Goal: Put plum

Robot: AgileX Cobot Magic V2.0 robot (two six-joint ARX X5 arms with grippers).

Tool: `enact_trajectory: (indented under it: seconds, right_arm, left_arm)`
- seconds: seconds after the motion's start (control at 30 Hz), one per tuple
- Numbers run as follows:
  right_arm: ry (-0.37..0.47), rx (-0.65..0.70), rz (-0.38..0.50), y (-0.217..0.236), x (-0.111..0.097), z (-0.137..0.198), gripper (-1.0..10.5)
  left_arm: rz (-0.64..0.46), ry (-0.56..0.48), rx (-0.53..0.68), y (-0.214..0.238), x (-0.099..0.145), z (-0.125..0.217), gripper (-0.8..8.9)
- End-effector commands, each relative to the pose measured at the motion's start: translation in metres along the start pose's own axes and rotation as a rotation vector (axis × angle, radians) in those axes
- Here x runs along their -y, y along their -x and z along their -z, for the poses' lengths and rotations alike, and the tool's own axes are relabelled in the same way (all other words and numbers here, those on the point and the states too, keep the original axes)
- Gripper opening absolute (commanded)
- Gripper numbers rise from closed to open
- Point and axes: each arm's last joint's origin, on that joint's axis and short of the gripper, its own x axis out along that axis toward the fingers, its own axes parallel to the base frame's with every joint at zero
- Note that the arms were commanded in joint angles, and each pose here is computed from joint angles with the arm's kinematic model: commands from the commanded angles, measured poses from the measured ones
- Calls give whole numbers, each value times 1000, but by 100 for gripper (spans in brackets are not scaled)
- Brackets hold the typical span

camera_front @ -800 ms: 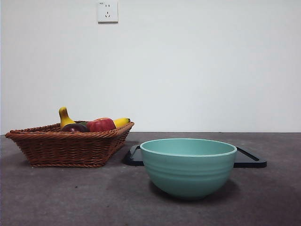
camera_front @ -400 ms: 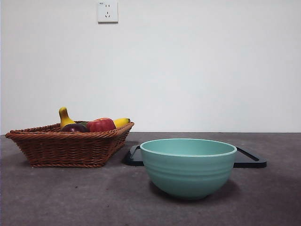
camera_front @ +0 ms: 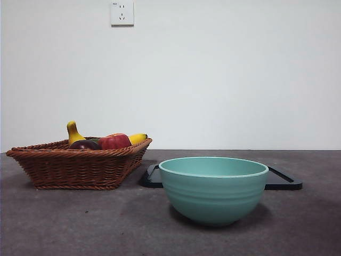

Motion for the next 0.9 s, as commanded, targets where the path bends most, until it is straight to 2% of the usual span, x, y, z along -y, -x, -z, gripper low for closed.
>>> enact_trajectory:
  seconds: [0.03, 0.9]
  right_arm:
    - [-14, -3, 5, 0, 0, 2, 5]
    - [-13, 5, 5, 0, 0, 1, 5]
  left_arm:
    - [-6, 1, -25, -2, 0, 7, 15]
    - [-6, 1, -25, -2, 0, 7, 15]
